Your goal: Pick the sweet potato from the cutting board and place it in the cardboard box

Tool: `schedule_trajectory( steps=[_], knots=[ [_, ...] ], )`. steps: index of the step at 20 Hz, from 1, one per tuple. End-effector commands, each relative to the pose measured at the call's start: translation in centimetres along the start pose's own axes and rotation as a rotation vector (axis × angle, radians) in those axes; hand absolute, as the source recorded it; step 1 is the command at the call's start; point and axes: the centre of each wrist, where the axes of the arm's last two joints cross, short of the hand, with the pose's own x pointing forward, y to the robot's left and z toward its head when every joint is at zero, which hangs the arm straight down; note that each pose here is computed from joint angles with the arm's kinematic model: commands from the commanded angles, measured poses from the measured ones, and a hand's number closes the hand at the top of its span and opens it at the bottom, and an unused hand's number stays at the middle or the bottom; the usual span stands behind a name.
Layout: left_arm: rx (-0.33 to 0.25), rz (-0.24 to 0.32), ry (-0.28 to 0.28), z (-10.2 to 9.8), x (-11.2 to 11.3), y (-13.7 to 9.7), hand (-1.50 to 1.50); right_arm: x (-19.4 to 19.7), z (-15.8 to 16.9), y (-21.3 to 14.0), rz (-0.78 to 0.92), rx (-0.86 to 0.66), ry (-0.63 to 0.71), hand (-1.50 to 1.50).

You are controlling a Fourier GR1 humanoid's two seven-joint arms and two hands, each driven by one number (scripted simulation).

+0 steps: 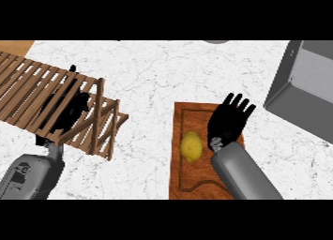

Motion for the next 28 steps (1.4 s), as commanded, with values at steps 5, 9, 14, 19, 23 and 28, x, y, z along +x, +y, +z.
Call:
schedule_trajectory(
  steps=[5, 9, 14, 19, 23, 28],
  knots=[
    [0.08, -0.054, 0.218, 3.1, -5.7, 1.4, 0.0, 1.3, 0.2, 0.2, 0.033, 0.001, 0.041, 1.5],
    [0.108, -0.077, 0.235, 2.7, -6.1, 2.6, 0.0, 1.4, 0.6, 1.0, 0.054, -0.098, 0.025, 1.5],
    [0.102, -0.063, 0.231, 3.5, -6.7, 3.1, 0.0, 1.7, 0.9, 1.7, 0.092, -0.138, 0.008, 1.5],
    [0.135, -0.064, 0.233, 3.0, -5.4, 3.0, 0.0, -1.7, 1.1, 1.7, -0.175, 0.137, -0.424, 1.5],
    [0.15, -0.08, 0.25, 4.2, -5.9, 3.4, 0.0, -5.5, -0.7, 1.4, -0.241, 0.149, -0.571, 1.5],
    [0.16, -0.067, 0.248, 4.9, -6.6, 3.4, 0.0, -9.1, -1.5, -1.4, -0.284, 0.055, -0.68, 1.5]
  ],
)
